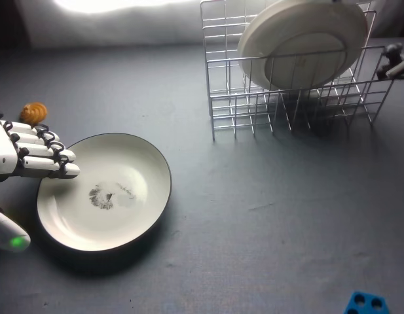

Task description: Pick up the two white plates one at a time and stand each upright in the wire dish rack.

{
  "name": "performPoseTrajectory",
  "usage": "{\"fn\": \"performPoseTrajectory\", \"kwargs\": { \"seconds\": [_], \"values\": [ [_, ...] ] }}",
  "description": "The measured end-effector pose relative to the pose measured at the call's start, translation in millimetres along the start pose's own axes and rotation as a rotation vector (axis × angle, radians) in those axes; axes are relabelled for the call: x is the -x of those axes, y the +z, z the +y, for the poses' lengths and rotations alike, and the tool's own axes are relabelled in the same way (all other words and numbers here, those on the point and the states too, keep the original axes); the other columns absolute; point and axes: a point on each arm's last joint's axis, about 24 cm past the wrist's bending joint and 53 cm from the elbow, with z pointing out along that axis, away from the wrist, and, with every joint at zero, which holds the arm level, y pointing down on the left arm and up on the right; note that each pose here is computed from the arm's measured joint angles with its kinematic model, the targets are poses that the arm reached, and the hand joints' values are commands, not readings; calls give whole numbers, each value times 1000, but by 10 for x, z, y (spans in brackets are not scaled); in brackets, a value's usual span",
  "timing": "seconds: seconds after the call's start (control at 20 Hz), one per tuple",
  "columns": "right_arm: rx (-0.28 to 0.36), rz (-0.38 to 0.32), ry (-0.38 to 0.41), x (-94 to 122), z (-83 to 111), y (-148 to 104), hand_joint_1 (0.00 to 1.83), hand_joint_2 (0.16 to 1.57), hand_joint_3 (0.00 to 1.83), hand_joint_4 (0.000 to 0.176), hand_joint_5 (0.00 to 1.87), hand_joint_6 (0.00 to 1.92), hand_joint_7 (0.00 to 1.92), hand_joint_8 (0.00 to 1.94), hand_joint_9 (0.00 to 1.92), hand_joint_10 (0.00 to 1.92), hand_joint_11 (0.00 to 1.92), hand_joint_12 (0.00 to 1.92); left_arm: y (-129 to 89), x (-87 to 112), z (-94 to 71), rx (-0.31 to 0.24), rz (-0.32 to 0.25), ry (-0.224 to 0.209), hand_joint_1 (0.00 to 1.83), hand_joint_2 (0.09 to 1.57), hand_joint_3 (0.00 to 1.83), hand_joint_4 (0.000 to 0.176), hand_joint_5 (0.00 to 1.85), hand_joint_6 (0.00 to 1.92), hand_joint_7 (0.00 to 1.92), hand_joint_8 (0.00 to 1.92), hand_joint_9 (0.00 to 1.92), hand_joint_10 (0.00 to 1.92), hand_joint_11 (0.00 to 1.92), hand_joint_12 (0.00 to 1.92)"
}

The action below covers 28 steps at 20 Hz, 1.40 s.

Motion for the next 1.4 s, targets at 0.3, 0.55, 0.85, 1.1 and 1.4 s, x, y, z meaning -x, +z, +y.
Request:
{"fn": "performPoseTrajectory", "kwargs": {
  "seconds": [0.3,0.55,0.85,1.1,1.4],
  "values": [
    [105,69,-64,-294,292,-7,948,1088,0,0,569,0,671,0,645,1,112,1307,1,-9,7,2,1,-3,0,993,0,0,0,0,0,0,0,0,0,0],
    [189,260,-207,-1086,598,-83,983,1027,0,0,378,1,373,0,370,0,0,1107,15,-61,31,9,5,-33,0,1000,0,0,0,0,0,0,0,0,0,0],
    [191,492,-455,-2094,513,-346,1060,954,0,0,0,0,0,0,0,0,0,1,62,-157,43,15,23,-57,0,996,0,0,0,0,0,0,0,0,0,0],
    [161,563,-508,-2492,380,-387,1155,879,0,0,0,0,0,0,0,0,0,0,110,-292,104,42,43,-111,0,999,0,0,0,0,0,0,0,0,0,0],
    [148,635,-639,-2911,85,-448,1221,920,0,0,0,0,0,0,0,0,0,0,117,-413,144,55,60,-165,0,1000,0,0,0,0,0,0,0,0,0,0]
  ]
}}
